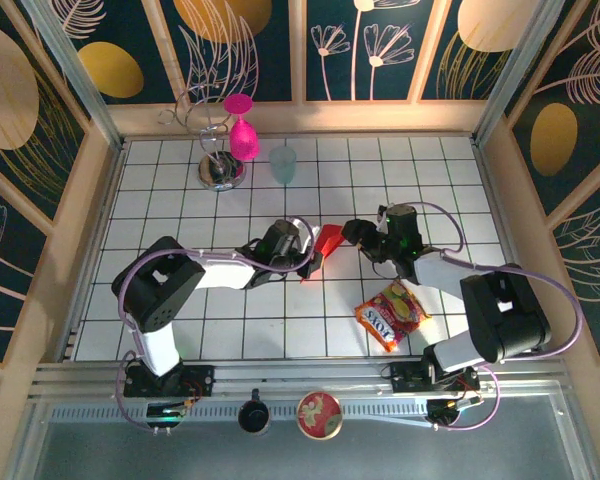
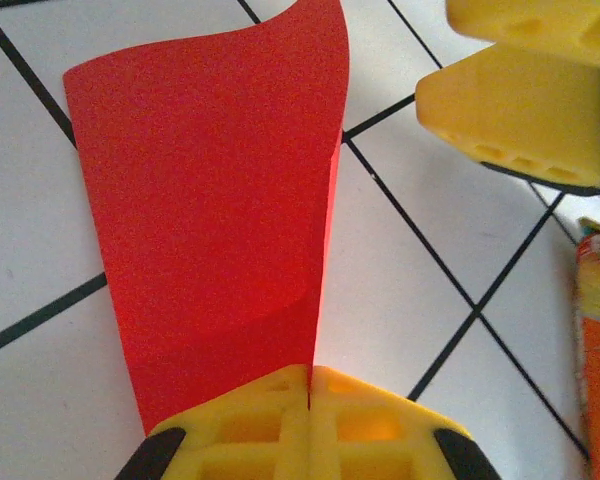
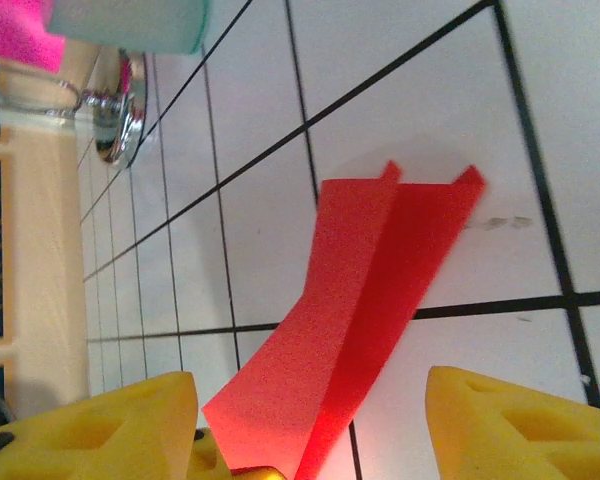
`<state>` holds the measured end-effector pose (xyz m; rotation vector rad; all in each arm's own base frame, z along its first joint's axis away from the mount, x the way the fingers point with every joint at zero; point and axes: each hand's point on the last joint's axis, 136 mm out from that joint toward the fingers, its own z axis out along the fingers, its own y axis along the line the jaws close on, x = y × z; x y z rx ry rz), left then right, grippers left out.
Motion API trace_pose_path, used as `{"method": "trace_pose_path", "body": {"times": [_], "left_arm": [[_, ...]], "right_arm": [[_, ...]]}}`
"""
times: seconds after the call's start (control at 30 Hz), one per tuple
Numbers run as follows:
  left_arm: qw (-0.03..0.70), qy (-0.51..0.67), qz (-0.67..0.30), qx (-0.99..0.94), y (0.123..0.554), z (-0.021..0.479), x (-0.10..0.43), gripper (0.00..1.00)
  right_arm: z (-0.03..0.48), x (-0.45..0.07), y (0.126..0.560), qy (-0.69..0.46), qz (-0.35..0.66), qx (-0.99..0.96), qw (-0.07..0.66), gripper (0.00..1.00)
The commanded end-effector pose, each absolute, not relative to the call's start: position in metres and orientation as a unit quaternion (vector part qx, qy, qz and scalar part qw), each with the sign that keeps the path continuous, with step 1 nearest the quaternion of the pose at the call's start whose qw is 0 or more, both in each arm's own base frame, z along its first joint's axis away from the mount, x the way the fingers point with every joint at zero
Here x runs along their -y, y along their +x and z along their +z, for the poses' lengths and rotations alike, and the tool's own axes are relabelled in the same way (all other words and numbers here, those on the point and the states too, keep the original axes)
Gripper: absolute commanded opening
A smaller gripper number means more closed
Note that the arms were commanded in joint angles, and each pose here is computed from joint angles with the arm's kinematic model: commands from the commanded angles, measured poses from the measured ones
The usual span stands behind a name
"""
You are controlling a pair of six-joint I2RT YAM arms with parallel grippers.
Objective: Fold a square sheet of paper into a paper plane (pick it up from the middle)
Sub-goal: Fold the wing for the fifth time at the center of the table.
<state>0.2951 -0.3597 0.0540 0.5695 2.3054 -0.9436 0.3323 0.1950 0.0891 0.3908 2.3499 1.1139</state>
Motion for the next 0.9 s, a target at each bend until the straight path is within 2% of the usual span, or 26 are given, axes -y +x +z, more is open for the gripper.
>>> {"method": "trace_pose_path", "body": {"times": [0.0,0.43,0.87], "left_arm": [[0.221,0.161,-0.431,-0.860,0.286,0.060,0.370,0.00],[0.147,0.052,-0.531,-0.833,0.293,0.073,0.367,0.00],[0.106,-0.011,-0.561,-0.821,0.294,0.062,0.359,0.00]], "right_arm": [[0.090,-0.205,0.328,0.076,0.428,-0.861,0.262,0.63],[0.070,-0.215,0.322,0.020,0.434,-0.871,0.229,0.66],[0.061,-0.229,0.337,0.013,0.439,-0.874,0.209,0.67]]}}
